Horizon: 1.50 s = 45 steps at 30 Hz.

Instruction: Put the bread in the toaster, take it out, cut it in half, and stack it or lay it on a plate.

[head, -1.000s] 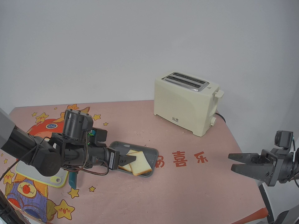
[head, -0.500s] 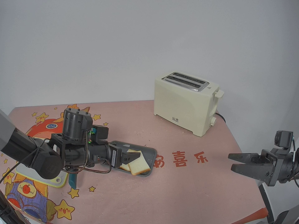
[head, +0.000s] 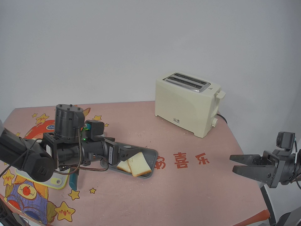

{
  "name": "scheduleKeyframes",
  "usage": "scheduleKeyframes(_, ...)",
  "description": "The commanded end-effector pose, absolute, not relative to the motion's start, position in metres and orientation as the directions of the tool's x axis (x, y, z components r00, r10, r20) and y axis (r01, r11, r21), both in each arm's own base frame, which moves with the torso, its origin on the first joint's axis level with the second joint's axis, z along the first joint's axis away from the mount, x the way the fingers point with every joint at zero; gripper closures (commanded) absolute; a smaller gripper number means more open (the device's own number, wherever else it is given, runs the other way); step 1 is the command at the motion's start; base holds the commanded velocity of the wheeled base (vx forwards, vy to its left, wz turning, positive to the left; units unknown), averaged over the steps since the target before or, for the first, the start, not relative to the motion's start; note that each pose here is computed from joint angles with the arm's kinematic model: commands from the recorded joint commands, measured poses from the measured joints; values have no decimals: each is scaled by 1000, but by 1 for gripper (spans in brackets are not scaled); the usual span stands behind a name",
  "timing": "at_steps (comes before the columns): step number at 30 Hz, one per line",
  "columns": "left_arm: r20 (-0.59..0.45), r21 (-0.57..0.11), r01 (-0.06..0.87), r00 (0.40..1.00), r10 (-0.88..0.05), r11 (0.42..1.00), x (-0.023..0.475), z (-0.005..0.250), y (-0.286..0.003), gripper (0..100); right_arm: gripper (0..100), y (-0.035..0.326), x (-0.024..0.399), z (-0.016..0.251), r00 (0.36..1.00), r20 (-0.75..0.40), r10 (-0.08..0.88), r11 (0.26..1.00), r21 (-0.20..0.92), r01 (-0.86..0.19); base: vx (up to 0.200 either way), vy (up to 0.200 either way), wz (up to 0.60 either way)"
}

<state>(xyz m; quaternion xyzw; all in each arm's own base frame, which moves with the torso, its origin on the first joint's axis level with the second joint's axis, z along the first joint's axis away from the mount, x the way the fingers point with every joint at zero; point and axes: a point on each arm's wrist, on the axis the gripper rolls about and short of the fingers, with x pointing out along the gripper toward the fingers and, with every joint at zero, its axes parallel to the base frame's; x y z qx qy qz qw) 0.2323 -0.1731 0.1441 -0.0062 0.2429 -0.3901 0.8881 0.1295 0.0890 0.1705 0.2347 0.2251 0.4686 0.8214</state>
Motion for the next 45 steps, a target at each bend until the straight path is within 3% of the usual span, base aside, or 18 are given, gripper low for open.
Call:
scheduleKeyframes(1,-297,-173,710,624,-723,683,210,184,-157,0,0,89,129,171,459,-149,876,450,596,-665,0,0,0)
scheduleKeyframes(8,-110,-135,686,706,-699,715,175,228,-129,0,0,90,128,170,450,-151,880,447,583,-678,0,0,0)
scheduleKeyframes(17,-12,-132,578,811,-585,805,146,234,-75,0,0,89,127,170,455,-147,878,452,567,-689,0,0,0)
scheduleKeyframes(21,5,-187,577,810,-587,795,141,235,-69,0,0,88,127,170,459,-146,876,455,566,-688,0,0,0)
scheduleKeyframes(35,-32,-241,620,764,-645,747,135,222,-68,0,0,89,126,171,452,-142,881,449,554,-701,0,0,0)
scheduleKeyframes(40,43,-213,629,770,-636,747,120,233,-60,0,0,79,118,181,493,-88,866,472,472,-745,0,0,0)
scheduleKeyframes(45,157,-187,605,796,-585,774,97,248,-45,0,0,53,119,194,645,-20,764,603,375,-704,0,0,0)
